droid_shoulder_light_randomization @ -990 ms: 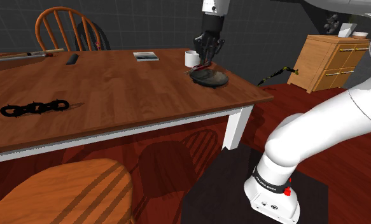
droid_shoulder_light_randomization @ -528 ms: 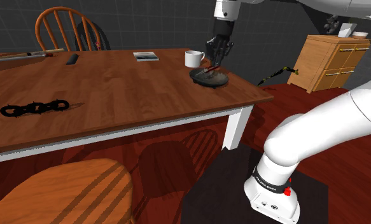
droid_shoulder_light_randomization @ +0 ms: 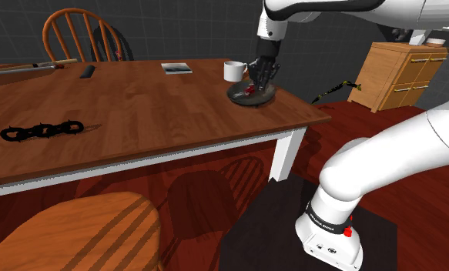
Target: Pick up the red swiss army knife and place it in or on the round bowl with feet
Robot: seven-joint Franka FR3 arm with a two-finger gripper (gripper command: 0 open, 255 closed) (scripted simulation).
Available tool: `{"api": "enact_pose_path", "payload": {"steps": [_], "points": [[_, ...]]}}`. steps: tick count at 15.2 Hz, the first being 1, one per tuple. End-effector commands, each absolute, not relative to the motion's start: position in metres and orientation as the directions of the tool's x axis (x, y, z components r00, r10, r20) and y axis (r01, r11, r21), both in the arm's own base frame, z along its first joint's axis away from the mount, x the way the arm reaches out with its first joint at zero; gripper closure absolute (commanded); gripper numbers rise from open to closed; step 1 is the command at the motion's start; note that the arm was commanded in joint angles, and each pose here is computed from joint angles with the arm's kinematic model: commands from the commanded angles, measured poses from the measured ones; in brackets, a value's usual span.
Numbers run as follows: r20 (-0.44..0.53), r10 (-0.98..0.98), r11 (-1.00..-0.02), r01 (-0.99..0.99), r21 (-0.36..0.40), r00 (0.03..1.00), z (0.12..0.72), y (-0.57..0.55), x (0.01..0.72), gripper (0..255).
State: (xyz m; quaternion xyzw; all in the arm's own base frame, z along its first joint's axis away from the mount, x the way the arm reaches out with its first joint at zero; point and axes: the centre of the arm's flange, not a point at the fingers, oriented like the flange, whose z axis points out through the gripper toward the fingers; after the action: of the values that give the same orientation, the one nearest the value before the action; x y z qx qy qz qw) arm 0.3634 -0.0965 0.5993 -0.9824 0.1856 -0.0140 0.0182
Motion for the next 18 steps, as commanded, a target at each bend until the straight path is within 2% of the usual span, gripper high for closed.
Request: {"api": "enact_pose_path", "payload": {"steps": [1,10,11,16,18], "points": [[0.021,-0.365,-0.931,-0.364,-0.041,0.931,0.589,-0.096,0.362,255],[0.021,-0.365,-0.931,-0.364,-0.041,0.931,0.585,-0.096,0.362,255],[0.021,-0.365,-0.930,-0.364,-0.041,0.931,0.585,-0.095,0.362,0],[0.021,-0.365,-0.931,-0.364,-0.041,0.931,0.585,-0.096,0.362,0],[0.021,-0.365,-0.931,-0.364,-0.041,0.931,0.611,-0.096,0.362,0]]}}
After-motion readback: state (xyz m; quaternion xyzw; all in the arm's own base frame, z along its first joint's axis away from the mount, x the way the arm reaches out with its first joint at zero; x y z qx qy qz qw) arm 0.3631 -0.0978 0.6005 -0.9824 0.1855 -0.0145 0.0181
